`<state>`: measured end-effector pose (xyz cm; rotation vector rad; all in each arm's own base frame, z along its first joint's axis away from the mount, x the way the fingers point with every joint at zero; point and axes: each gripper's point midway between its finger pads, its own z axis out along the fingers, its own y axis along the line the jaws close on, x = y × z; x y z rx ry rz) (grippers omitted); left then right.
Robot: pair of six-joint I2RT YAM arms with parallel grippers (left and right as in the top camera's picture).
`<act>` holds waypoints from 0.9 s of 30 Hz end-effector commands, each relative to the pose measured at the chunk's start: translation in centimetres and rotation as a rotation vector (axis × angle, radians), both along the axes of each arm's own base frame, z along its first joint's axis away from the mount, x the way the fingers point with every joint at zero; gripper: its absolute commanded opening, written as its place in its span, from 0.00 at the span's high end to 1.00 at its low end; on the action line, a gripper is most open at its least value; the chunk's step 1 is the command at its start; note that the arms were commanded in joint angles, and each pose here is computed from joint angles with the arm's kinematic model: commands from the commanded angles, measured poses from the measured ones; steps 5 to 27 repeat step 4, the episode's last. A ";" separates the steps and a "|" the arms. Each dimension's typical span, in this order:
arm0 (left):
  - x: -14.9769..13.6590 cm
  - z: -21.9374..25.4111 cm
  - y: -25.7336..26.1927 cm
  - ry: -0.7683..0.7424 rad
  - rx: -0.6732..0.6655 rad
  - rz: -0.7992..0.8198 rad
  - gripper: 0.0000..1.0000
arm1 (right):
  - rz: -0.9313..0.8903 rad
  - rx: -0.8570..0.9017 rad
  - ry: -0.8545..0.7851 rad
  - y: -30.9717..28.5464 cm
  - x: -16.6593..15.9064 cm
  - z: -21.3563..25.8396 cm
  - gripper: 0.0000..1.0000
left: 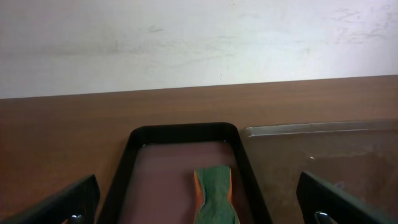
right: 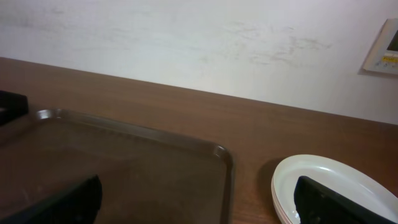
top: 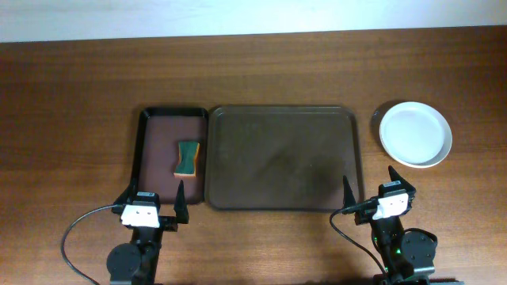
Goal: Clean dirty plates on tray and stack at the side
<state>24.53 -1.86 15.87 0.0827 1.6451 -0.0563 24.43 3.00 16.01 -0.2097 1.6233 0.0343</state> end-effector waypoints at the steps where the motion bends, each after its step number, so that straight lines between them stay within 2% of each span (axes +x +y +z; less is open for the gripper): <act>1: 0.0 -0.1 -0.1 -0.002 0.017 -0.010 0.01 | 0.008 -0.004 0.003 0.2 0.0 -0.2 0.01; 27: 0.0 -0.1 -0.1 -0.002 0.017 -0.010 0.00 | 0.008 -0.004 0.003 0.2 0.0 -0.2 0.01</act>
